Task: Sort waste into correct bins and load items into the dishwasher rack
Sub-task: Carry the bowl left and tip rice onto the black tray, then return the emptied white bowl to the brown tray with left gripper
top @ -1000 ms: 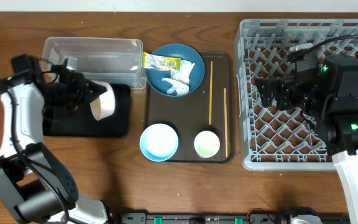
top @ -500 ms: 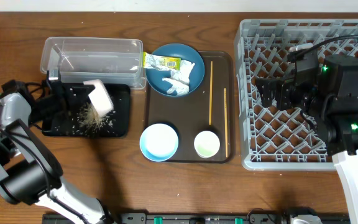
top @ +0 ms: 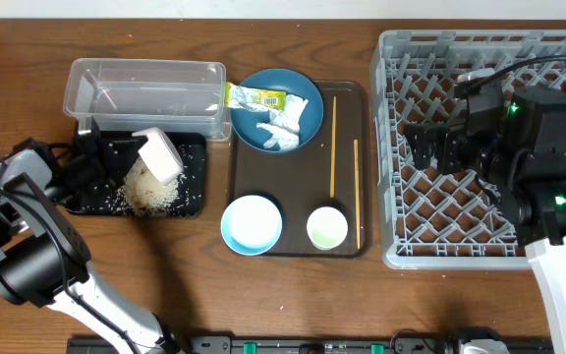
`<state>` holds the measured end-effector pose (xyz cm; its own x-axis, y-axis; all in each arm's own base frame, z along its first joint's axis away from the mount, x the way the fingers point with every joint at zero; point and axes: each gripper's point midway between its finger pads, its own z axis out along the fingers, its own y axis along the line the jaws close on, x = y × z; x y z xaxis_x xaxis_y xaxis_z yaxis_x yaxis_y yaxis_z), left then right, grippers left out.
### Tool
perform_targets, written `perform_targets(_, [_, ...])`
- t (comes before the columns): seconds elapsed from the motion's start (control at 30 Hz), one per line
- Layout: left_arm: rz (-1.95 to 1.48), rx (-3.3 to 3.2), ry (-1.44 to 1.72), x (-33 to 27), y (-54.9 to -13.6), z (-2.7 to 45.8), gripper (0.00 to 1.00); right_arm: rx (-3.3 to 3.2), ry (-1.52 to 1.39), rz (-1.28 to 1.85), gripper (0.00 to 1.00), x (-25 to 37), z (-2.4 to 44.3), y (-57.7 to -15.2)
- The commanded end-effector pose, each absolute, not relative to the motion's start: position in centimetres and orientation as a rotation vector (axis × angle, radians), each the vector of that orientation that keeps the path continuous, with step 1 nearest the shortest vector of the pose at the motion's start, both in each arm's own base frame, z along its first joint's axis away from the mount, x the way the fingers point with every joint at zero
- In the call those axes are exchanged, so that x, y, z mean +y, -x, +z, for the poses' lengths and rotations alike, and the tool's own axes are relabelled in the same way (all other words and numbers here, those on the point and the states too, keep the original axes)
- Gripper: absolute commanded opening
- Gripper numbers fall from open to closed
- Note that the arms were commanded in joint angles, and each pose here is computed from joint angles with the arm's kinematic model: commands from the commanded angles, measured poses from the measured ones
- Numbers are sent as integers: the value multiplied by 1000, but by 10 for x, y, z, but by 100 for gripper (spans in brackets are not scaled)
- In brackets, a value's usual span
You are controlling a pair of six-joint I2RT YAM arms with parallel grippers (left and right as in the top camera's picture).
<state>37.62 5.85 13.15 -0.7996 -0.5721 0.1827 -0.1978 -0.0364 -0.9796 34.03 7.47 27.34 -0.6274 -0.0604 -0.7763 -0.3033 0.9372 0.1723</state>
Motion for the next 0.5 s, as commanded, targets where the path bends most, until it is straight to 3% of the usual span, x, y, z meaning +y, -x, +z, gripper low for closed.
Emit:
perform_targets(0.0, [-1965, 1918, 874, 61, -376, 134, 6, 2211, 279, 352, 99, 76, 282, -343])
perform_targets(0.47, [-2013, 1911, 970, 60, -375, 135, 6, 2213, 279, 351, 99, 76, 281, -343])
